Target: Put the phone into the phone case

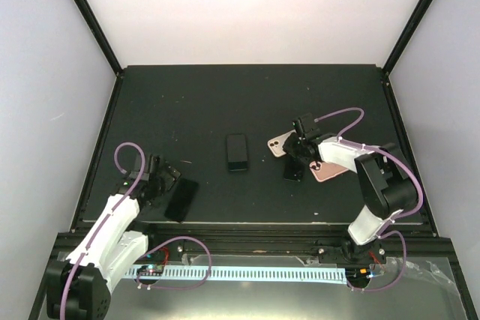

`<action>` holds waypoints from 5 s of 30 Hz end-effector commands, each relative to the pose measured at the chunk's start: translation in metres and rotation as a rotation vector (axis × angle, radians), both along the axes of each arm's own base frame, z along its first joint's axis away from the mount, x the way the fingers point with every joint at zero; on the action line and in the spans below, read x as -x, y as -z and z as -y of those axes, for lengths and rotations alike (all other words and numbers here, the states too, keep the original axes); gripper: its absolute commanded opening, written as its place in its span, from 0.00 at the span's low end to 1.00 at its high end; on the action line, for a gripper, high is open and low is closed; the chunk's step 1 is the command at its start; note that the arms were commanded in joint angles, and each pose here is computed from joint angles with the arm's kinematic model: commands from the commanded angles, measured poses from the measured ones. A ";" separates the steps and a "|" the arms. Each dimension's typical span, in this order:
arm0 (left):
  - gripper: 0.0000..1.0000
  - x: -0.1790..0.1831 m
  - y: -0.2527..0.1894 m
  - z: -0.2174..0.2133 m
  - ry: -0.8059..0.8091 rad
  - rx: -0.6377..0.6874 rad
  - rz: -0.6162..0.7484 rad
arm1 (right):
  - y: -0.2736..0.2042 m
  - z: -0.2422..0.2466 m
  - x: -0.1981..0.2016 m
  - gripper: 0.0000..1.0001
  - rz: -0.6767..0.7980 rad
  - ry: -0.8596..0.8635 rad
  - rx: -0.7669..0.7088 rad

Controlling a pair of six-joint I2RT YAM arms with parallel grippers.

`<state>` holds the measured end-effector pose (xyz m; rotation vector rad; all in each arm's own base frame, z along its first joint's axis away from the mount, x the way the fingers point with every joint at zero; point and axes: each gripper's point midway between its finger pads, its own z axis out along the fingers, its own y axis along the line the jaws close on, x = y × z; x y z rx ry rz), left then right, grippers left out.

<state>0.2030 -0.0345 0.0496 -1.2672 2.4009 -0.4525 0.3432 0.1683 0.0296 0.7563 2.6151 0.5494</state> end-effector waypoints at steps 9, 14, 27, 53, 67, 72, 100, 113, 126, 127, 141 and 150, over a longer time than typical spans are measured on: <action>0.92 -0.030 -0.043 0.020 0.208 -0.059 0.208 | 0.009 0.005 -0.003 0.05 0.017 -0.024 0.033; 0.90 -0.034 -0.044 0.029 0.286 -0.079 0.224 | -0.006 0.006 -0.006 0.01 0.077 -0.070 0.057; 0.93 -0.051 -0.058 0.042 0.438 -0.120 0.322 | -0.053 -0.049 0.042 0.01 0.231 -0.708 0.147; 0.83 -0.036 -0.066 0.112 0.732 0.218 0.389 | -0.055 -0.135 0.137 0.16 0.447 -1.945 0.690; 0.80 -0.035 -0.056 0.128 0.807 0.281 0.369 | -0.080 -0.147 0.110 0.39 0.364 -1.274 0.514; 0.81 -0.043 -0.054 0.120 0.759 0.232 0.377 | -0.072 -0.154 0.137 0.39 0.266 -1.070 0.243; 0.99 -0.033 -0.032 0.005 0.318 -0.240 0.123 | 0.031 -0.120 0.188 0.37 0.093 -0.962 0.296; 0.99 -0.002 0.014 0.017 0.366 -0.134 -0.045 | 0.015 -0.095 0.114 0.38 0.241 -0.785 0.311; 0.99 0.023 0.028 0.058 0.417 0.131 -0.031 | -0.052 -0.134 0.144 0.49 0.262 -0.738 -0.018; 0.99 0.025 0.028 0.061 0.420 0.151 -0.033 | -0.057 -0.140 0.148 0.50 0.266 -0.741 -0.050; 0.99 0.025 0.010 0.034 0.252 0.047 -0.036 | -0.074 -0.249 0.201 0.53 0.217 -0.914 -0.285; 0.99 0.034 0.013 0.016 0.203 -0.031 -0.093 | -0.040 -0.277 0.225 0.53 0.085 -0.961 -0.305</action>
